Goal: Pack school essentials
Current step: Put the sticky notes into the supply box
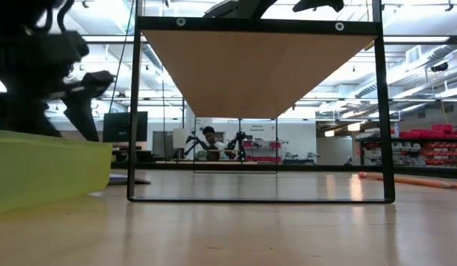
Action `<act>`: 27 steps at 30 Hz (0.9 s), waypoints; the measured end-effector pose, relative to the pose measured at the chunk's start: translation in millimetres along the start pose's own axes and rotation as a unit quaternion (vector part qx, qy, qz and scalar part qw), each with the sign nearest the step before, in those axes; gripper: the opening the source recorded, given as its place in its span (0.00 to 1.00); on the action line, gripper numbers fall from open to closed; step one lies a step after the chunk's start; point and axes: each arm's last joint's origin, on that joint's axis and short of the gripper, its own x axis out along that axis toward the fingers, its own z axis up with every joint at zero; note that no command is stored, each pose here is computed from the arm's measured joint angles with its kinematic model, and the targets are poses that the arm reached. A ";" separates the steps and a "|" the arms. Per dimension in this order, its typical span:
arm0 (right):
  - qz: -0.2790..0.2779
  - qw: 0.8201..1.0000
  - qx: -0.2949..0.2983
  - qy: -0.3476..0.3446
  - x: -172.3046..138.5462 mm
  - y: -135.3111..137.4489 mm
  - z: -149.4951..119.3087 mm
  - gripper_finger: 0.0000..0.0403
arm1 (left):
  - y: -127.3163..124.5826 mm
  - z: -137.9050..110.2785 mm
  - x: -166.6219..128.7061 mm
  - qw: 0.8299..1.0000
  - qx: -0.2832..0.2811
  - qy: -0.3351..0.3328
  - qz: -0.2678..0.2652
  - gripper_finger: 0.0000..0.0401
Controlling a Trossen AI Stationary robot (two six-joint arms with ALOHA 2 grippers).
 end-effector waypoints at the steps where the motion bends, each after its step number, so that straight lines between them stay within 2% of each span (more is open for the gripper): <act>1: 0.000 1.000 0.000 0.000 0.0 0.0 0.0 0.55 | -0.7 -0.8 2.7 1.000 0.011 0.008 -0.001 0.47; 6: 0.000 1.000 0.003 0.000 0.0 0.0 0.0 0.55 | -5.6 -3.7 13.0 0.997 0.064 0.037 -0.008 0.56; 10: 0.000 1.000 0.003 0.000 0.0 0.0 0.0 0.55 | -7.9 -3.2 19.9 0.994 0.100 0.046 0.002 0.57; 20: 0.000 1.000 0.007 0.000 0.0 0.0 0.0 0.55 | -9.9 -0.6 27.1 0.993 0.110 0.046 0.018 0.51; 27: 0.003 1.000 0.007 0.001 0.0 0.2 -0.1 0.55 | -9.0 1.6 27.3 0.989 0.142 0.040 0.028 0.45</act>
